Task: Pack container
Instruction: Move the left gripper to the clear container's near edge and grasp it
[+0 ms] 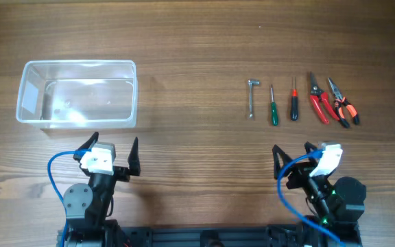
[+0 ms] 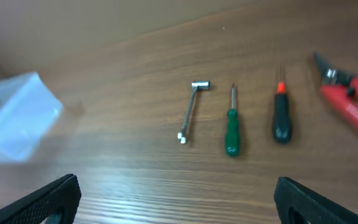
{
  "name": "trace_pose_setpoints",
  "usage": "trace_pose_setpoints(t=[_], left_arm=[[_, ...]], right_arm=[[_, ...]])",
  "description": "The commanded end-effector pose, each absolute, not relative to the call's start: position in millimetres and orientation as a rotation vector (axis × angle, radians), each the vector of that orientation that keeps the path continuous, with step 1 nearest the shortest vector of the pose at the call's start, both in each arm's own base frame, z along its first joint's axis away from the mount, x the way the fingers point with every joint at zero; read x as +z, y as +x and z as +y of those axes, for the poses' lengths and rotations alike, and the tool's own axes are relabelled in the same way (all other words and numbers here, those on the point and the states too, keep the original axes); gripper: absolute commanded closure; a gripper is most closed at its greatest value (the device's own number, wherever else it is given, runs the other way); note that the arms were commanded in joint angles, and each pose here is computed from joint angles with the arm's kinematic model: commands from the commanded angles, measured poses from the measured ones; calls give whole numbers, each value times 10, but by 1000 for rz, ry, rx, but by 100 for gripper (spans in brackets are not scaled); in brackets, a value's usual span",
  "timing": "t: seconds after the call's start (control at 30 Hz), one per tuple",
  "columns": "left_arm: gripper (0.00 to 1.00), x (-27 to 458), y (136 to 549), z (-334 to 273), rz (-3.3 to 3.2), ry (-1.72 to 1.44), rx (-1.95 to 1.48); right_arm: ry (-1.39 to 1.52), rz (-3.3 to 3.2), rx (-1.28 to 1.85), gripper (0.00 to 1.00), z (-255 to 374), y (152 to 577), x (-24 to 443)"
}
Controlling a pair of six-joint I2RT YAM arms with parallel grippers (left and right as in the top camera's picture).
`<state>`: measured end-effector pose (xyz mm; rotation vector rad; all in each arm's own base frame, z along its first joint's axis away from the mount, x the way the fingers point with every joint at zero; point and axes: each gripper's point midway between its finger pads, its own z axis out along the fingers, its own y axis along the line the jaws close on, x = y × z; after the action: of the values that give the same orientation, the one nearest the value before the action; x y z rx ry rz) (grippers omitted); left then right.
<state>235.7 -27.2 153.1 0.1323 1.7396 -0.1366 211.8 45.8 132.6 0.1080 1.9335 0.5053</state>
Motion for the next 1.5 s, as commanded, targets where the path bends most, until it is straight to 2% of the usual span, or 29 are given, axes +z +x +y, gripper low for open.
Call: trace_pose_setpoints(t=[0.0, 0.13, 0.33, 0.47, 0.6, 0.73, 0.9, 1.07, 1.2, 1.47], left_arm=[[0, 1515, 2339, -386, 1745, 63, -293], [0, 1710, 2357, -398, 1680, -113, -465], [0, 2456, 2311, -394, 1489, -98, -492], [0, 2824, 2393, -363, 1506, -117, -479], [0, 3144, 2707, -346, 1612, -149, -472], [0, 3258, 3154, -437, 1836, -168, -525], [0, 3361, 3611, -565, 2013, -168, -609], [0, 3236, 3927, -596, 2049, -214, -661], [1, 2796, 4032, -612, 2183, -232, -644], [1, 1882, 3816, -814, 2536, -71, -369]], right_arm=[[342, 1912, 694, 0, 483, 2120, 1369], [225, 1854, 649, 1, 503, 2153, 1603], [125, 1852, 442, 0, 347, 2262, 2175], [144, 2013, 403, 0, 283, 2513, 2386], [187, 2168, 417, 0, 252, 2858, 2551], [211, 2299, 470, 0, 273, 3223, 2781], [229, 2382, 519, 0, 291, 3462, 2752], [406, 2438, 491, 0, -57, 3562, 2488], [622, 2462, 387, 0, -639, 3603, 2209], [844, 2518, 199, 0, -1269, 3566, 1765]])
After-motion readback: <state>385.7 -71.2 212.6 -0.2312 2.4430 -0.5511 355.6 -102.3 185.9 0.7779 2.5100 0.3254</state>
